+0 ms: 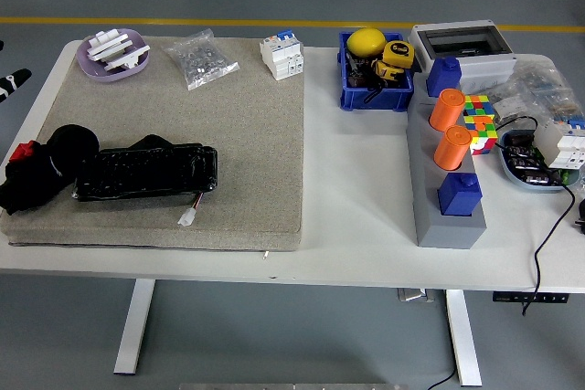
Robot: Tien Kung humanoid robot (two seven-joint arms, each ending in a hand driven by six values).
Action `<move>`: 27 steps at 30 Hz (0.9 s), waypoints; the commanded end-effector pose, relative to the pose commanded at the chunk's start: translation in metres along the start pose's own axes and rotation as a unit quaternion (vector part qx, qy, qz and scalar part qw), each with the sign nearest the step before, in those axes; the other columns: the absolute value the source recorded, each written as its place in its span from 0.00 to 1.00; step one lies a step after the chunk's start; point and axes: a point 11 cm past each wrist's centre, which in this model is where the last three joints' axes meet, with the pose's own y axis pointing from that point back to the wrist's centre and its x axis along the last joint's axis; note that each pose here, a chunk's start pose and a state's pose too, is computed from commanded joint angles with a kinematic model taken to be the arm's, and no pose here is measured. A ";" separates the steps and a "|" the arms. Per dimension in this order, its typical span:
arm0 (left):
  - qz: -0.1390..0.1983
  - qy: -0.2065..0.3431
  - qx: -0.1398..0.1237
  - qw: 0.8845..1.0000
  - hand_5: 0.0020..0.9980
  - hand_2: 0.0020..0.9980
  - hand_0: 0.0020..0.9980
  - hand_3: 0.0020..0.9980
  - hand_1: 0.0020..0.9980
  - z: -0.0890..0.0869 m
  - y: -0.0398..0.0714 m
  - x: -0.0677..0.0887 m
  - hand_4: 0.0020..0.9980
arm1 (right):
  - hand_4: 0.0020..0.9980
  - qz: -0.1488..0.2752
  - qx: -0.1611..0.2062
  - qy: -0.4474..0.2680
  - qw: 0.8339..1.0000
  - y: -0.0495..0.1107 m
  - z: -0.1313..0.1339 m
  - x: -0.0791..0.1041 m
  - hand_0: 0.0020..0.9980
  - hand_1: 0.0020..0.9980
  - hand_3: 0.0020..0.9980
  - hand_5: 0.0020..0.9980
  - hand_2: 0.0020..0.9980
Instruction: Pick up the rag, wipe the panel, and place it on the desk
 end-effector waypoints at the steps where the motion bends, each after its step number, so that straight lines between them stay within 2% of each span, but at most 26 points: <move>1: -0.001 -0.001 0.000 1.000 0.29 0.68 0.66 0.60 0.72 0.000 0.000 0.000 0.92 | 1.00 0.000 0.001 0.001 1.000 0.000 -0.001 0.000 0.76 0.60 0.62 0.63 0.63; 16: -0.005 -0.009 0.000 1.000 0.27 0.67 0.67 0.59 0.72 0.002 0.008 -0.005 0.91 | 1.00 0.001 0.002 0.008 1.000 0.000 -0.004 0.000 0.76 0.60 0.62 0.63 0.63; 27: -0.014 -0.019 -0.002 1.000 0.26 0.66 0.67 0.59 0.72 0.006 0.005 -0.007 0.90 | 1.00 0.001 0.009 0.004 1.000 0.001 -0.010 0.000 0.76 0.60 0.62 0.63 0.63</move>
